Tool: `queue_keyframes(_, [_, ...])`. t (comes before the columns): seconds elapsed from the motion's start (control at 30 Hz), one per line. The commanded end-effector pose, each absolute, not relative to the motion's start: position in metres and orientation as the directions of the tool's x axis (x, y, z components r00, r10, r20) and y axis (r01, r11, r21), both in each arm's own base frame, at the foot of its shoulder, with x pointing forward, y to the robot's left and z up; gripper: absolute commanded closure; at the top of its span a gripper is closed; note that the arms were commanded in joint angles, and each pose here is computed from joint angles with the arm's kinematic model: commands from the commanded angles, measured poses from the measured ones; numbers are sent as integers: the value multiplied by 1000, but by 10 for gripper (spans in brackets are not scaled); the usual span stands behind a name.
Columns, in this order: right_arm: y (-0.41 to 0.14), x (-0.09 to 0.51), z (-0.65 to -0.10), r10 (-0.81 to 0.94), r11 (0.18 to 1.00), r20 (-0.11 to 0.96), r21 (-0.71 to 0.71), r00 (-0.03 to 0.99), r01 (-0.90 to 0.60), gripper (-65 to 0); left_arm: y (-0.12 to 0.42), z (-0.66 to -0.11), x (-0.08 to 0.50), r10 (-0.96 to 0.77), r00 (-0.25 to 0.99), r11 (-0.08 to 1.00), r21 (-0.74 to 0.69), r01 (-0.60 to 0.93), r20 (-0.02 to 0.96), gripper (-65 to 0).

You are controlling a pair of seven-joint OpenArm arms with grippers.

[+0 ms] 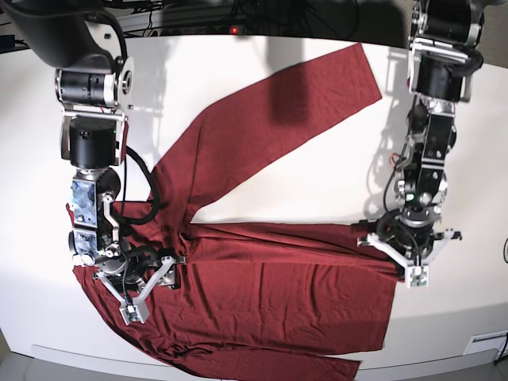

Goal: Fold the T-shirt properly
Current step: 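Pull both grippers toward the hem, folding the shirt body over, then release the left gripper and move it to the sleeve cuff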

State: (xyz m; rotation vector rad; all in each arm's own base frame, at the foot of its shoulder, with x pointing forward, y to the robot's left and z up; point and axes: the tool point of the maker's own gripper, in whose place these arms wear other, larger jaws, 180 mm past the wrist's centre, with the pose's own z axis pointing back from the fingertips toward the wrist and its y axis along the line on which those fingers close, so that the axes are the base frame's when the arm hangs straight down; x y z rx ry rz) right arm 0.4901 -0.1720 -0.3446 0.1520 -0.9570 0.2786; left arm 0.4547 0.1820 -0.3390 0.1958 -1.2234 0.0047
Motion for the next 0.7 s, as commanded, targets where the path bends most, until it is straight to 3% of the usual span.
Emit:
queue_keyframes(0.0, [-175, 505, -317, 160, 956, 861, -13, 483, -295, -392, 182, -321, 467, -114, 295, 982, 153, -114, 949, 0])
queue_keyframes(0.17, [-176, 505, -317, 161, 956, 860, -13, 484, -295, -392, 181, -342, 468, -112, 341, 982, 155, -104, 933, 0])
queue_keyframes(0.3, [-175, 505, -317, 161, 955, 860, -12, 484, -296, -392, 182, -335, 471, -134, 286, 980, 170, -103, 949, 0])
queue_keyframes(0.37, [-173, 505, -317, 169, 950, 860, -12, 482, -312, -392, 181, -323, 475, -145, 225, 980, 172, -104, 964, -135])
queue_keyframes(0.4, [-171, 504, -317, 175, 946, 860, -11, 479, -325, -392, 181, -318, 477, -148, 200, 980, 171, -105, 969, -172])
queue_keyframes(0.67, [-166, 501, -319, 188, 936, 855, -7, 483, -351, -392, 194, -326, 502, -149, 246, 974, 185, -129, 958, -176])
